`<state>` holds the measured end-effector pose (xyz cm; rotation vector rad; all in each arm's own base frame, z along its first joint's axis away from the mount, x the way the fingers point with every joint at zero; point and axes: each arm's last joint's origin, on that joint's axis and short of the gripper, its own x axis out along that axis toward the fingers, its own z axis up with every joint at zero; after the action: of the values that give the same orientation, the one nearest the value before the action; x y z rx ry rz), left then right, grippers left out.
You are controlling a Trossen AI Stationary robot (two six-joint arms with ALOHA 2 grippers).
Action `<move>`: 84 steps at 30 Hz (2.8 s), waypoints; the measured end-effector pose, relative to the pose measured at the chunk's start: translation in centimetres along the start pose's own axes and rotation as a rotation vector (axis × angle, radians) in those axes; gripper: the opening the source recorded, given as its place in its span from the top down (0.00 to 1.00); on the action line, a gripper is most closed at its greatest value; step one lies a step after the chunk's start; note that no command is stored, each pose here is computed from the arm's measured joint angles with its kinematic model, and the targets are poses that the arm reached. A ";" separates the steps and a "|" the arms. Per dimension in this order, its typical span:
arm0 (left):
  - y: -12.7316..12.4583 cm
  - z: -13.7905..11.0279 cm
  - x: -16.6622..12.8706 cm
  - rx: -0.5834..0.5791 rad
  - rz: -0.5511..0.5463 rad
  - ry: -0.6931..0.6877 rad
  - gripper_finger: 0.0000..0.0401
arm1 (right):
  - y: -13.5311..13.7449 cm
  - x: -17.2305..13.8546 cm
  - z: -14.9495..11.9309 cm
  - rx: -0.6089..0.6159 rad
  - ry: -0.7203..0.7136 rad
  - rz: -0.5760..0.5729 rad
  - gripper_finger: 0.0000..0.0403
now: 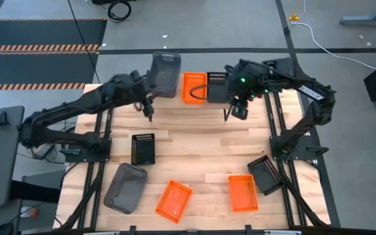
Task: Stack baskets on shelf by color
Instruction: Adjust the black bins on the shelf
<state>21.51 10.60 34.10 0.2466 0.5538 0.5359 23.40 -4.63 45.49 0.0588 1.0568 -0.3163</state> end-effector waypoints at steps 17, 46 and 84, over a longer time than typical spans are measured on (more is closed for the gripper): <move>1.7 2.5 4.6 0.287 -0.178 0.488 0.49 | 1.8 1.1 -11.6 0.101 -0.151 0.112 0.61; 6.1 2.9 5.5 0.379 -0.091 0.519 0.49 | 3.2 3.6 -12.5 0.021 -0.189 0.199 0.61; 1.2 1.5 7.1 0.115 -0.300 0.724 0.57 | 3.2 3.6 -12.4 -0.018 -0.205 0.195 0.61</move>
<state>26.96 15.28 32.74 0.0669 1.3045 0.2875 15.44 0.01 35.91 0.1104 0.8432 -0.1331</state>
